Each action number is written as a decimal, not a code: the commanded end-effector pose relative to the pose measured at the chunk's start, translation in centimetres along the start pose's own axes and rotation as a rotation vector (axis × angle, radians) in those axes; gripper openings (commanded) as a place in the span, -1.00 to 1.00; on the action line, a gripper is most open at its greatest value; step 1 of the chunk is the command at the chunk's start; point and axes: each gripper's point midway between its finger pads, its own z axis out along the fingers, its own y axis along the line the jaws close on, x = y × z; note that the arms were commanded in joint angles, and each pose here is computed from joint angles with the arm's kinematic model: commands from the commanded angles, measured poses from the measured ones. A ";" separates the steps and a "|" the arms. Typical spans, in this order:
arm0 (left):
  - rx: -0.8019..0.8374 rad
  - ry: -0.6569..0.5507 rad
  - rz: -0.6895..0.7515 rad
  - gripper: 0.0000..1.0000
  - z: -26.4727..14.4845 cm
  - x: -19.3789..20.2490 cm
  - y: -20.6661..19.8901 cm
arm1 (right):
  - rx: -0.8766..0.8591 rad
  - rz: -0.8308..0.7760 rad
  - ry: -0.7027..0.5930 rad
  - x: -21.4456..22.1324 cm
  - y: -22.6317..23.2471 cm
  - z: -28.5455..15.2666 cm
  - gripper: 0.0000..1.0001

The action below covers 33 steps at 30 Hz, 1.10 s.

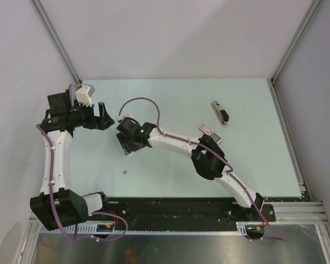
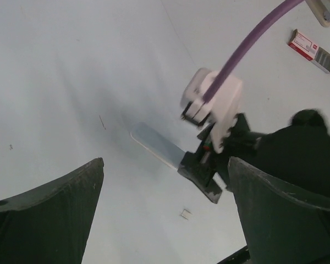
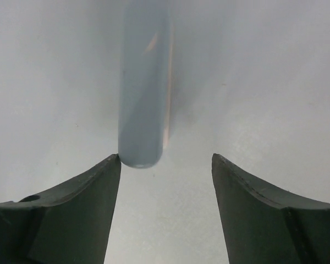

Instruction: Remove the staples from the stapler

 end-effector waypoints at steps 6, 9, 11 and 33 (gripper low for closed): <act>0.004 -0.015 0.062 0.99 0.0 -0.2 -1.7 | 0.118 0.144 -0.369 -13.7 -12.4 -15.3 0.96; 0.027 -0.003 0.090 0.99 0.9 -0.1 -3.1 | 0.178 0.283 -0.436 -14.8 -20.2 -18.5 0.98; 0.045 0.008 0.103 0.99 1.5 0.1 -4.0 | 0.276 0.360 -0.475 -14.4 -26.1 -20.4 0.99; 0.134 0.117 0.197 0.99 5.2 2.8 -7.7 | 0.659 0.509 -0.160 -0.4 -47.8 -16.4 0.79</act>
